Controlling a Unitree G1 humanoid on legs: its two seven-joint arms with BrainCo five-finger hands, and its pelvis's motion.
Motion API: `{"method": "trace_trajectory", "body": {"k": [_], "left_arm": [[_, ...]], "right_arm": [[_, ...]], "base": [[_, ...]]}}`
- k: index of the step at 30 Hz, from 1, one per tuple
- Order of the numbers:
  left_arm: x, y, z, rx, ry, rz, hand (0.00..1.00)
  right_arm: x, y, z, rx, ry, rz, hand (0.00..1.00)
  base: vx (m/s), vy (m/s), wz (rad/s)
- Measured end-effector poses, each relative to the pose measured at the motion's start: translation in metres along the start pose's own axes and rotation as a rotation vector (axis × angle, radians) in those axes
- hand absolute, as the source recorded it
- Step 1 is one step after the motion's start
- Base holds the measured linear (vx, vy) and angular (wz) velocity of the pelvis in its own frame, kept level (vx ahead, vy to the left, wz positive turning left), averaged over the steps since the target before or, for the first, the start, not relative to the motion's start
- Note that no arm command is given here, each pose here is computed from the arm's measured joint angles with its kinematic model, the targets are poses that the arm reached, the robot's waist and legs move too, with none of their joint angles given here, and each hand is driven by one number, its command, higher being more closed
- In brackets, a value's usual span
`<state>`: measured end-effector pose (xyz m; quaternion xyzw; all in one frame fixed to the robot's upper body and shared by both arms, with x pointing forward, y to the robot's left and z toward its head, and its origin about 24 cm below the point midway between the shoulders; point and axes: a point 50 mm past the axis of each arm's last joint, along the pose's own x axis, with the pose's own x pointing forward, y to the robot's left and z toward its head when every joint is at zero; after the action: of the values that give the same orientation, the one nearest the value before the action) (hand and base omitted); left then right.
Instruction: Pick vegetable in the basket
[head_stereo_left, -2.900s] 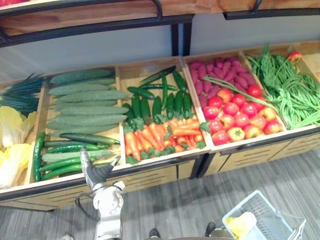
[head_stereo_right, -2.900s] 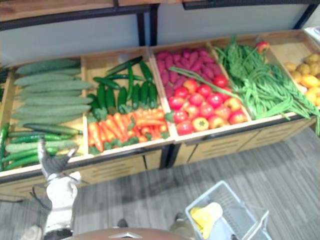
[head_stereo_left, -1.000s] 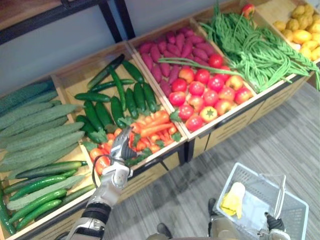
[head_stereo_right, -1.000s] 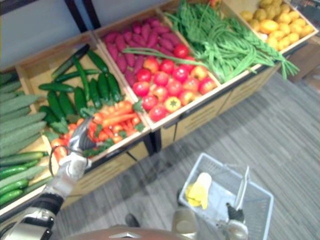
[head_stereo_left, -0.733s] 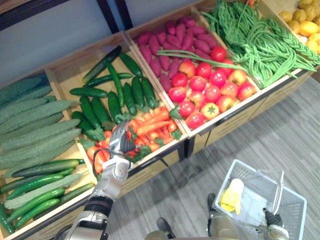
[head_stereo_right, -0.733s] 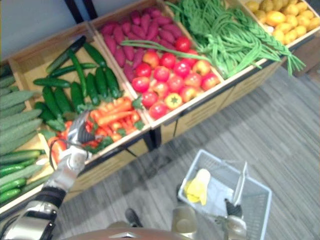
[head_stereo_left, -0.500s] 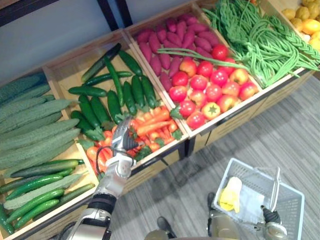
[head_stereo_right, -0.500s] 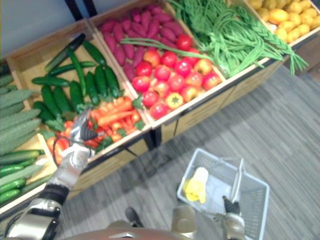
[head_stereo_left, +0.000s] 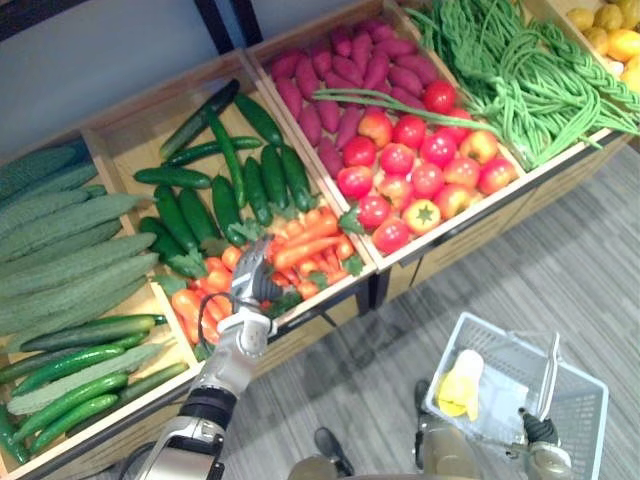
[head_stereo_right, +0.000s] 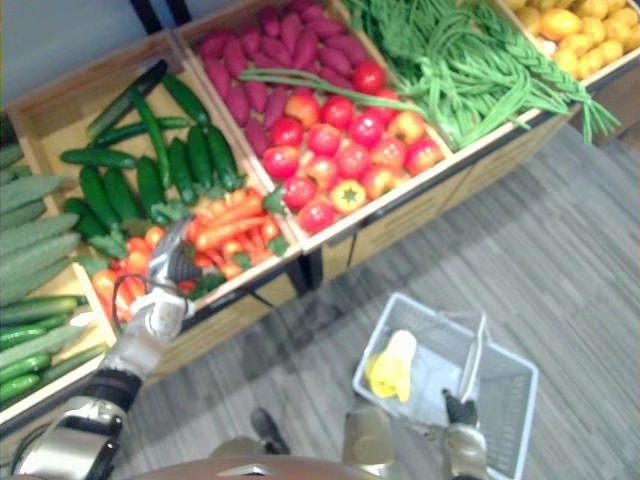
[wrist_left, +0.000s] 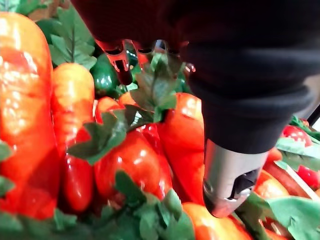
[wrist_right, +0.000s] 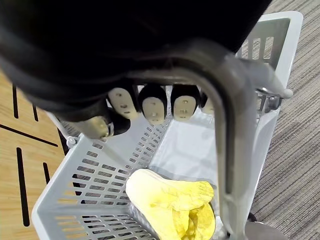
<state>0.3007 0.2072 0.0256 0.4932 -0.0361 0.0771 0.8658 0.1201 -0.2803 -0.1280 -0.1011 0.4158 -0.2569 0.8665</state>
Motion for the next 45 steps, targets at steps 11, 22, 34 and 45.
{"method": "trace_trajectory", "body": {"k": [11,22,34,45], "left_arm": [[0.013,0.004,0.017,0.006,-0.064,0.014,0.0],[0.03,0.009,0.028,-0.027,-0.027,0.065,0.0],[0.052,0.025,0.039,-0.038,0.005,0.147,1.0],[0.056,0.027,0.036,-0.018,0.01,0.138,1.0]], "right_arm": [[0.0,0.003,0.003,-0.011,-0.017,0.01,1.0],[0.003,0.007,0.015,-0.002,-0.047,0.014,1.0],[0.004,0.01,0.024,-0.008,-0.087,0.025,1.0],[0.002,0.019,0.024,-0.004,-0.089,0.049,1.0]], "base": [[0.0,-0.04,-0.04],[-0.04,-0.048,-0.04],[-0.04,-0.059,-0.03],[-0.03,-0.051,-0.04]]}}
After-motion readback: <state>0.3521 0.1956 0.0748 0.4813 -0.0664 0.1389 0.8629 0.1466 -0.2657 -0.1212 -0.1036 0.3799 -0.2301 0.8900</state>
